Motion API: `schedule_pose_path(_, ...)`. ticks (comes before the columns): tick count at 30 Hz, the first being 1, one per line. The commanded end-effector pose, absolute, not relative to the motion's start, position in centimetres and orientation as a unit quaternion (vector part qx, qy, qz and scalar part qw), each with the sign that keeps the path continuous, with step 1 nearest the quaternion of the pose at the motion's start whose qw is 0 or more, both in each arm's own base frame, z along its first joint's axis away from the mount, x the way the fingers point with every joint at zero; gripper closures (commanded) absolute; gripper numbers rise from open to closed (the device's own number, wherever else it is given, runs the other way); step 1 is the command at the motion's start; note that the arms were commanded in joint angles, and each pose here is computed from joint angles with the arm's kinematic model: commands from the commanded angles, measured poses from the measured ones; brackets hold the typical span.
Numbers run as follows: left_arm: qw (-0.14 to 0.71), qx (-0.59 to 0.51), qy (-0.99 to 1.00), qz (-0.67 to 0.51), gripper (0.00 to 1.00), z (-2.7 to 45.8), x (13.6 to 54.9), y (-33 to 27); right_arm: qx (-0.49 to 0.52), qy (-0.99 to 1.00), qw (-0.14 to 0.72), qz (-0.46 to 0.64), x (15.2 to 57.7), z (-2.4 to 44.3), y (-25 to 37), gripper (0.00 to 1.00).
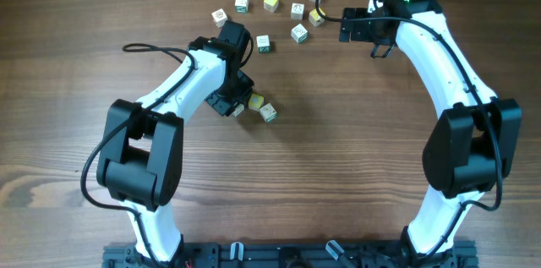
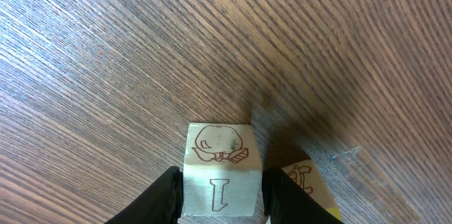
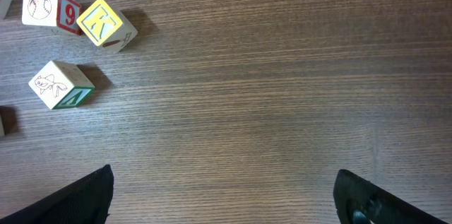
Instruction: Form a circle
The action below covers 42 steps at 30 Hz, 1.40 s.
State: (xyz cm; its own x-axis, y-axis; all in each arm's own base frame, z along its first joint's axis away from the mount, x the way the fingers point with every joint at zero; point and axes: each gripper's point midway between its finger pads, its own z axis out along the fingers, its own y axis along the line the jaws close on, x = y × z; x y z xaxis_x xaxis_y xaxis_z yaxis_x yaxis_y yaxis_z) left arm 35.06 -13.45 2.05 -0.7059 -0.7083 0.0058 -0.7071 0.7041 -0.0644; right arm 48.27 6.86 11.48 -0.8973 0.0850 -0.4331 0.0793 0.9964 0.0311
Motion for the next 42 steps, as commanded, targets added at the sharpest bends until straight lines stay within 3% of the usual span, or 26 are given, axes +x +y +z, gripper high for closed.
schedule_pose_path(1, 0.008, -0.393, 0.919, -0.036, 0.61, 2.21, 34.89, -13.57, 0.037, 0.973, 0.229, 0.002, 48.56, 11.78, 6.89, 0.00)
schedule_pose_path(18, -0.004, -0.399, 0.916, -0.045, 0.61, 2.23, 34.62, -13.98, 0.037, 0.973, 0.229, 0.002, 48.56, 11.78, 6.89, 0.00)
schedule_pose_path(22, -0.010, -0.400, 0.916, -0.043, 0.68, 2.22, 34.31, -13.96, 0.037, 0.973, 0.229, 0.002, 48.56, 11.78, 6.89, 0.00)
schedule_pose_path(42, -0.013, -0.399, 0.915, -0.052, 0.64, 2.26, 34.41, -14.32, 0.037, 0.973, 0.229, 0.002, 48.56, 11.78, 6.89, 0.00)
